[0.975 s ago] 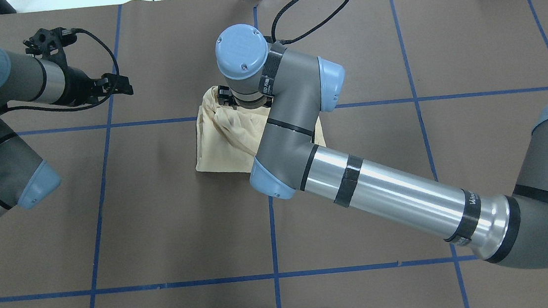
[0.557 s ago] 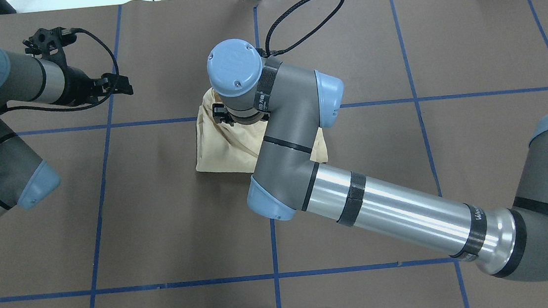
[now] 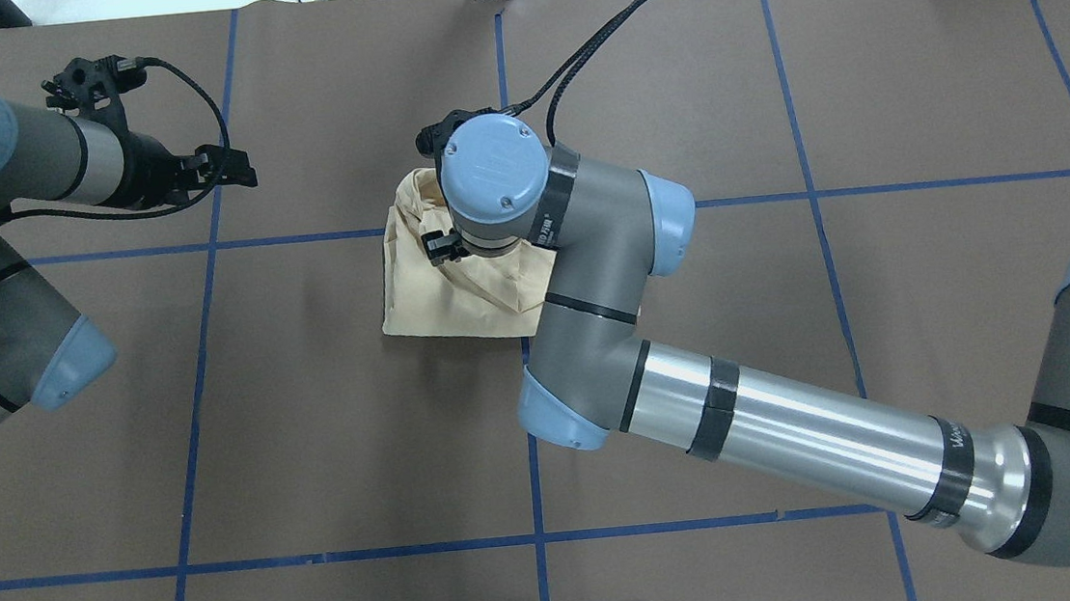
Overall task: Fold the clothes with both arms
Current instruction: 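Press and smooth the shirt's far edge with the right gripper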
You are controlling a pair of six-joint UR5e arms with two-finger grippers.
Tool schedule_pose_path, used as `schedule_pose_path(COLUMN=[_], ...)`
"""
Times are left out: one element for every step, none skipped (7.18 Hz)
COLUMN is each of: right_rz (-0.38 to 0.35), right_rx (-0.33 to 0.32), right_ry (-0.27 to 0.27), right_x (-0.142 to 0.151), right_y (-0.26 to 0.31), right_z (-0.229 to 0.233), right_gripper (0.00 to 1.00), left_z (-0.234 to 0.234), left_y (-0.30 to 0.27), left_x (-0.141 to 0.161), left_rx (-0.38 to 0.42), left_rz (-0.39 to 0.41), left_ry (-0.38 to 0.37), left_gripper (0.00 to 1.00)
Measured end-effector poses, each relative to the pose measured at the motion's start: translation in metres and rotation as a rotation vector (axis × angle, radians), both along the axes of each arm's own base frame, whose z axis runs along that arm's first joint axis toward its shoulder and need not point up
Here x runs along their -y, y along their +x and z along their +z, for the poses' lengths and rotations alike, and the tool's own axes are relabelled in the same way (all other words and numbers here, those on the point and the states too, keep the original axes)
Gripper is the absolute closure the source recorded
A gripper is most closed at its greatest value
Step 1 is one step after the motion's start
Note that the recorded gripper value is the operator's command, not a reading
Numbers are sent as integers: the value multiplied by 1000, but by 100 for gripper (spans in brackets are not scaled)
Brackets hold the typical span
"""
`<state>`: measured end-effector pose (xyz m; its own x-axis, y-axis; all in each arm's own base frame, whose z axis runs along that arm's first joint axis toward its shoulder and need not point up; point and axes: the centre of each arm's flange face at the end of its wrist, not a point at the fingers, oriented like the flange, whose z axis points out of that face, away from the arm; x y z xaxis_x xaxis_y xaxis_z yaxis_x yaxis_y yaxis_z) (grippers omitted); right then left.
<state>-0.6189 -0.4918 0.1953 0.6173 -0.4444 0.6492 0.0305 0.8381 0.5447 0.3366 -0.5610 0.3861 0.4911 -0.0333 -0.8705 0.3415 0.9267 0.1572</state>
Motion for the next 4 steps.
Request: schedule_pose_path(right_rz=[-17,-29,-40,-52], right_rx=[17,25,23,15], right_ry=[17,24,31,38], right_x=[-5,-8,-13,-20], right_y=[5,8,7,2], right_z=[0,1,3,7], right_gripper=[28,30,33,39], left_z=[1,1,2,3], left_y=[0,0,0,0], left_x=[0,-1,-1,-1], left_rx=[0,-1,-1,0], left_rz=[0,-1,-1,-2], left_ry=[-1,-2,-4,-6], left_gripper=[0,0,1,1])
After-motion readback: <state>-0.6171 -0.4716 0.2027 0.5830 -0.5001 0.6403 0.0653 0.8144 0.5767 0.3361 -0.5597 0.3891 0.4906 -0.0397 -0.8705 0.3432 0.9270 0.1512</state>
